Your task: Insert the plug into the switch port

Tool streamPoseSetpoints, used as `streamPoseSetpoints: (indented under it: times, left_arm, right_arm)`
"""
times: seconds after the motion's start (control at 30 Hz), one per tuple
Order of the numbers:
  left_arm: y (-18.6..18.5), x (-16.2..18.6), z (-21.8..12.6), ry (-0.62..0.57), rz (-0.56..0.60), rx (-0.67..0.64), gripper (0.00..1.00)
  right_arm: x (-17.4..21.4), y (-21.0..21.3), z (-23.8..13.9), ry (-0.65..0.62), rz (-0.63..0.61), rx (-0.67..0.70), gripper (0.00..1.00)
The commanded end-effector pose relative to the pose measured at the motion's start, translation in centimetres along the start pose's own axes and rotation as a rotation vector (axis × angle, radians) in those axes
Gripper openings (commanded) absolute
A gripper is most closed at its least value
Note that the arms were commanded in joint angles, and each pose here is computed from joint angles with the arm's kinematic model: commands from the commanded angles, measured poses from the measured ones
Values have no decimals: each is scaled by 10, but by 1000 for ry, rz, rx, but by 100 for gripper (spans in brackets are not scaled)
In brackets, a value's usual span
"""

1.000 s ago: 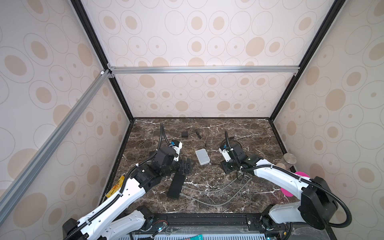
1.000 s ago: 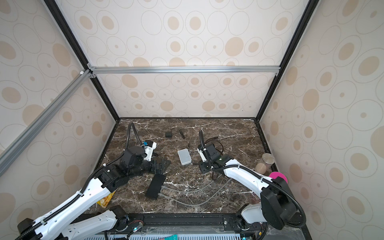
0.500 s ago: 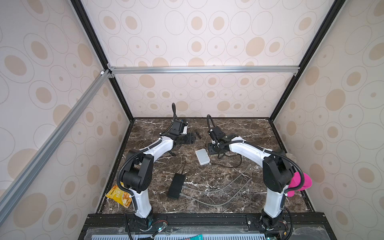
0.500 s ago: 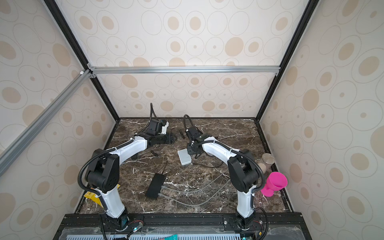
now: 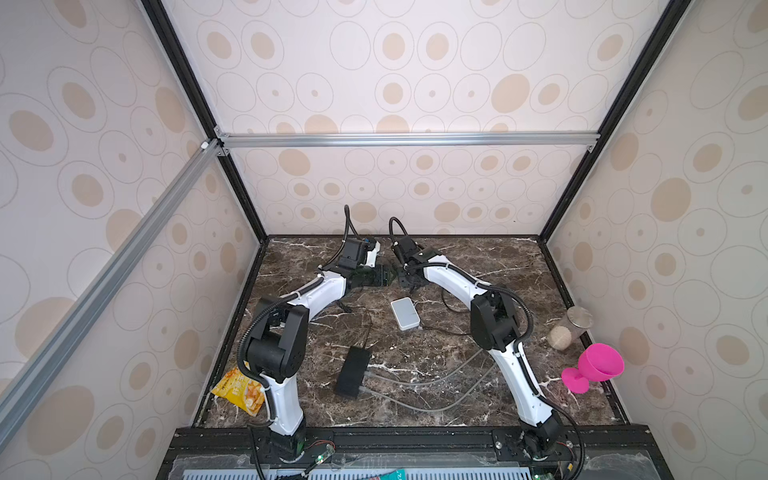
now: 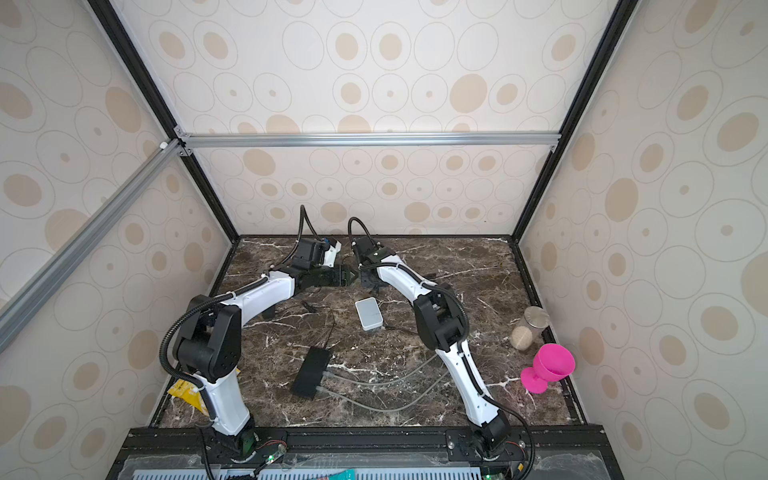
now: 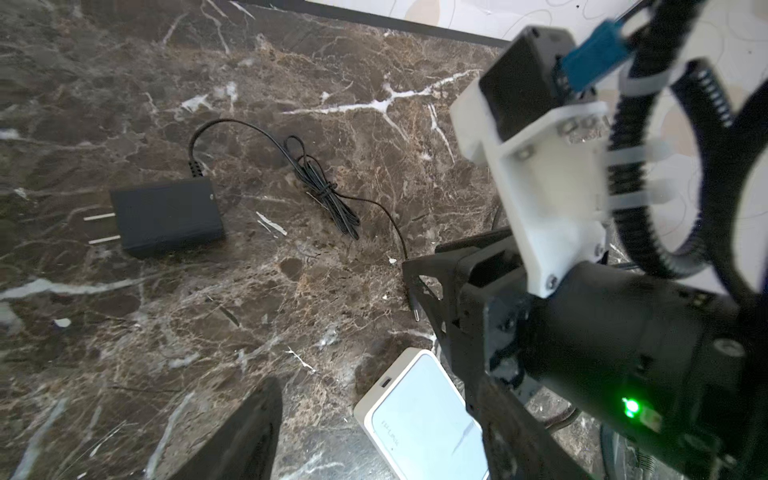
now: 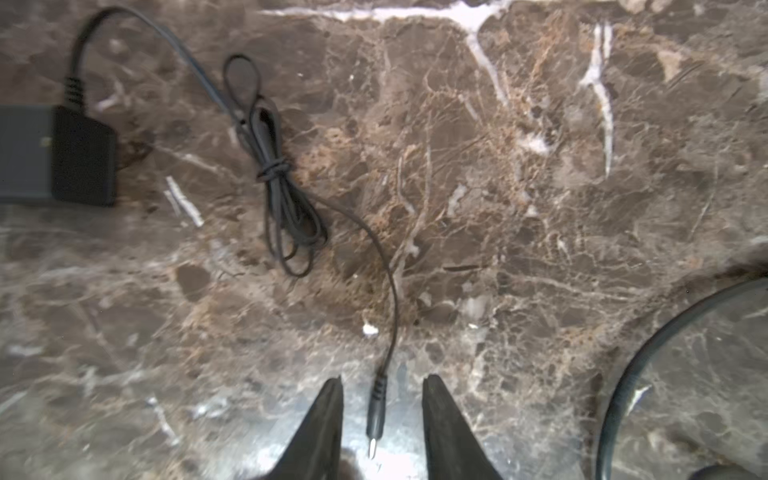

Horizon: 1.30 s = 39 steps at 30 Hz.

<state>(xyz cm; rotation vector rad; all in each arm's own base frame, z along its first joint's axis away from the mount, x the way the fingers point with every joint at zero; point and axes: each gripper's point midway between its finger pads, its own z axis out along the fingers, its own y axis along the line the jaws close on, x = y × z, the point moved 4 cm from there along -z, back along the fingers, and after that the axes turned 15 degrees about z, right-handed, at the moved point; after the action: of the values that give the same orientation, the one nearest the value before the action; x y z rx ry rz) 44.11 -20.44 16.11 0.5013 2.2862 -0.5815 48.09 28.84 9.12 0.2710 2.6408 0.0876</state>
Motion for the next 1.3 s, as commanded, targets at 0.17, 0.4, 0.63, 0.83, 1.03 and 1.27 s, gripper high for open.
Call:
streamPoseSetpoints:
  times: [0.17,0.4,0.63,0.83,1.03,1.27]
  left_arm:
    - [13,-24,-13,-76,-36,62,70]
    - [9,-23,-10,-74,-53,111,70]
    - [9,-23,-11,-74,-48,111,70]
    - [8,-24,-12,-77,-45,117,69]
    - [5,-22,-10,-73,-41,142,69]
    - [-9,-28,-14,-120,-15,249,62]
  right_arm:
    - [-4,-12,22,18,47,27,32]
    - [5,-6,43,54,37,-9,29]
    - [0,-3,48,46,53,0,6]
    - [-15,4,25,1,31,-52,0]
    - [-38,-2,-16,-76,39,-134,0]
    - [-51,-18,-67,-78,84,-232,0]
